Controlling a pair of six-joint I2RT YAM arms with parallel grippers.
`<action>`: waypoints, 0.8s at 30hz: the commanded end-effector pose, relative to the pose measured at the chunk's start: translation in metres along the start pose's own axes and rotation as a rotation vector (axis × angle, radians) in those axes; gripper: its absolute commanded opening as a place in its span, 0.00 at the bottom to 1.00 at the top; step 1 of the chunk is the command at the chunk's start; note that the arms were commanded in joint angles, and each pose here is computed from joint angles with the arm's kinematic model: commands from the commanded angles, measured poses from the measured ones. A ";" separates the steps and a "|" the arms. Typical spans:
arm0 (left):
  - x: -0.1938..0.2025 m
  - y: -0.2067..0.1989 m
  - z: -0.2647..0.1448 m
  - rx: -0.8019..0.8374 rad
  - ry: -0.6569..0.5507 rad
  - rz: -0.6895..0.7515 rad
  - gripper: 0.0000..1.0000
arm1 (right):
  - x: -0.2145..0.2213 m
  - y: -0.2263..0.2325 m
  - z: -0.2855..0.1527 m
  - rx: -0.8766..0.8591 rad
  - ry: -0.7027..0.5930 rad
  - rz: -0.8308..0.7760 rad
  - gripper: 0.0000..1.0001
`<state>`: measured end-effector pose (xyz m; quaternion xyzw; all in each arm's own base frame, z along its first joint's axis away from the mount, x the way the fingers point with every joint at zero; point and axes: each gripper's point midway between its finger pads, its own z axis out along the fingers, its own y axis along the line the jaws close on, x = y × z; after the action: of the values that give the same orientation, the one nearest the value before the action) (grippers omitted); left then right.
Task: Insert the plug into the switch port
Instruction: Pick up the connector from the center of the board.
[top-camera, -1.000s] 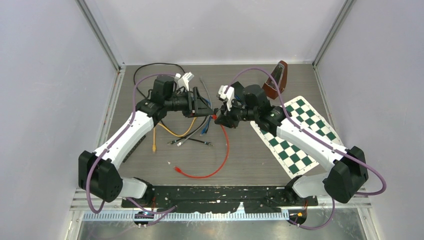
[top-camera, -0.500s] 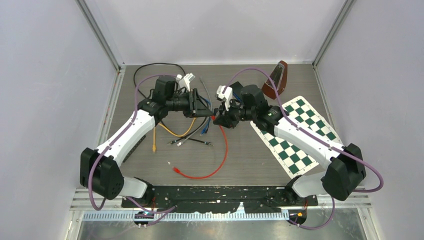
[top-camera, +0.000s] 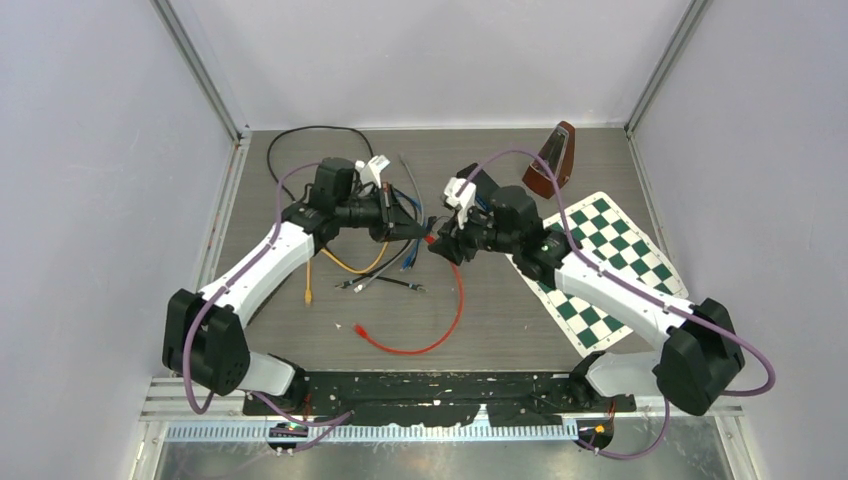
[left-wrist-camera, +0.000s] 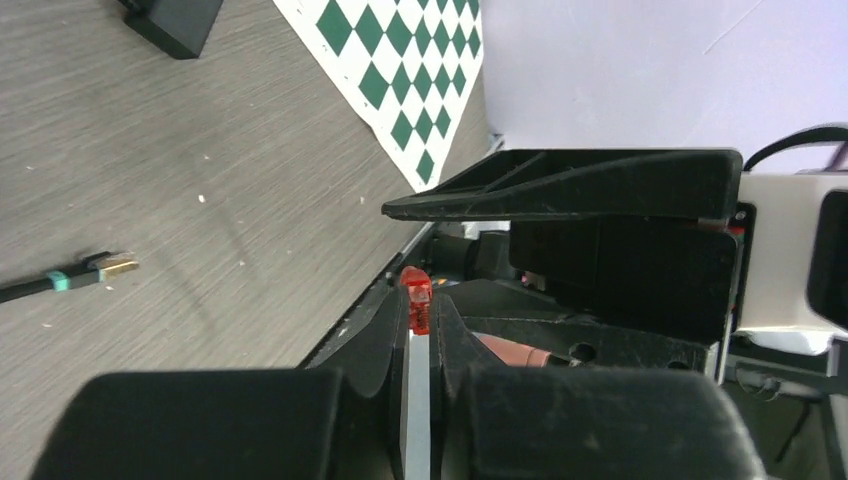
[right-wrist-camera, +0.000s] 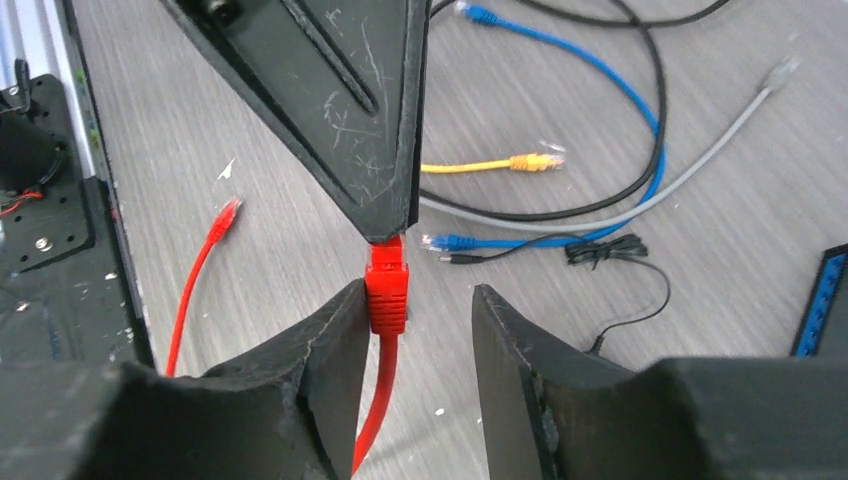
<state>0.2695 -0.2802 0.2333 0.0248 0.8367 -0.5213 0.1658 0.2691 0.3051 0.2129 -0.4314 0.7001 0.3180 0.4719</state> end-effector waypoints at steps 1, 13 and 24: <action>-0.002 -0.026 0.000 0.127 -0.014 -0.079 0.00 | -0.050 -0.006 -0.016 0.080 -0.277 -0.101 0.49; -0.006 -0.034 -0.005 0.175 -0.075 -0.141 0.00 | -0.045 0.003 -0.029 0.087 -0.429 -0.181 0.24; -0.002 -0.063 -0.032 0.250 -0.116 0.153 0.56 | -0.038 0.006 -0.031 -0.017 -0.263 -0.089 0.05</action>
<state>0.2642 -0.2847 0.2561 -0.0227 0.7938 -0.5833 0.1709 0.2595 0.2927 0.2329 -0.4049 0.6144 0.3377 0.5869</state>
